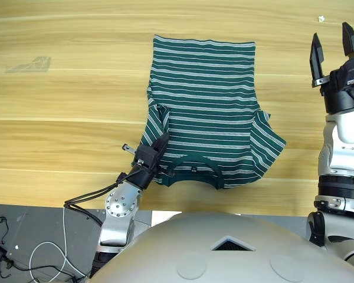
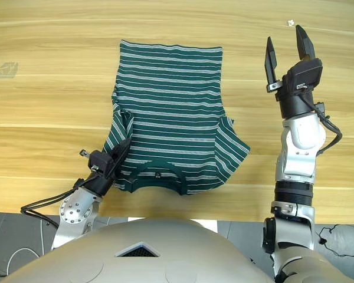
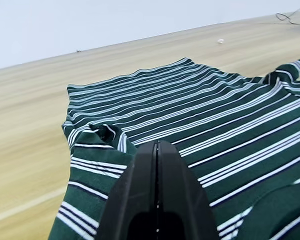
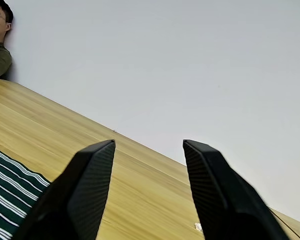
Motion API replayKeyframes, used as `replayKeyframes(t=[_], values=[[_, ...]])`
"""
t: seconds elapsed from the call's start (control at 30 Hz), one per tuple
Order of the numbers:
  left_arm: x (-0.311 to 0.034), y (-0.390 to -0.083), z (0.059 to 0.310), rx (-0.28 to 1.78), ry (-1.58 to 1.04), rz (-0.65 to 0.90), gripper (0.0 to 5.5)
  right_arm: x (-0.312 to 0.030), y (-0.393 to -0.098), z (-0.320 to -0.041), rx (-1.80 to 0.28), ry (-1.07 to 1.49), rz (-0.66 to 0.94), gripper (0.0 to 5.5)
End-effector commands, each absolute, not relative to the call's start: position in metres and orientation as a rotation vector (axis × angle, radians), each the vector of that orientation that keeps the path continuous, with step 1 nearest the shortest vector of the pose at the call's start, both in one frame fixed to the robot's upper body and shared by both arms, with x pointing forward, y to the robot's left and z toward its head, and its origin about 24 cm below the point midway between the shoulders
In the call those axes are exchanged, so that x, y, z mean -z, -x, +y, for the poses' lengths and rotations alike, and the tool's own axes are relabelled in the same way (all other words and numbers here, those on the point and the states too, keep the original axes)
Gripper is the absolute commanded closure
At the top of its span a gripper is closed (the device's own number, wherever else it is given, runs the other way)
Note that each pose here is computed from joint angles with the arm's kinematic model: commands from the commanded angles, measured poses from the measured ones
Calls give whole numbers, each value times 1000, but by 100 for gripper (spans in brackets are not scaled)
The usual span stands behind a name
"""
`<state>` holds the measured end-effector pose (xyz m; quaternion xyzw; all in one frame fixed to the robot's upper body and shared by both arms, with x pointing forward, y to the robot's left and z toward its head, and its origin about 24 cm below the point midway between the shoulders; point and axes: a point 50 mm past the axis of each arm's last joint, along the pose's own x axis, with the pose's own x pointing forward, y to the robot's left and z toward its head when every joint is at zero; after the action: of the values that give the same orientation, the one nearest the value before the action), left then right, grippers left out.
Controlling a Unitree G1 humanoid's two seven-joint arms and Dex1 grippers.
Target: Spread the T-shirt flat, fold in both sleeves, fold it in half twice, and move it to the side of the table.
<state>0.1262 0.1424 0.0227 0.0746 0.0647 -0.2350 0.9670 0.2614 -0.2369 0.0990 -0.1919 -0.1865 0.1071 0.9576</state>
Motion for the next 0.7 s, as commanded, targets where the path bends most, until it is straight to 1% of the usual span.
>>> replayKeyframes(t=[0.03,0.37,0.63,0.7], values=[[-20,-125,139,492,-186,134,549,-96,-261,-235,-219,382,-364,299],[-13,-120,134,559,-261,150,549,-94,-260,-235,-218,378,-356,299],[-15,-112,126,639,-245,132,549,-93,-259,-235,-223,376,-351,299],[-15,-112,126,642,-249,135,526,-93,-259,-235,-224,376,-350,299]])
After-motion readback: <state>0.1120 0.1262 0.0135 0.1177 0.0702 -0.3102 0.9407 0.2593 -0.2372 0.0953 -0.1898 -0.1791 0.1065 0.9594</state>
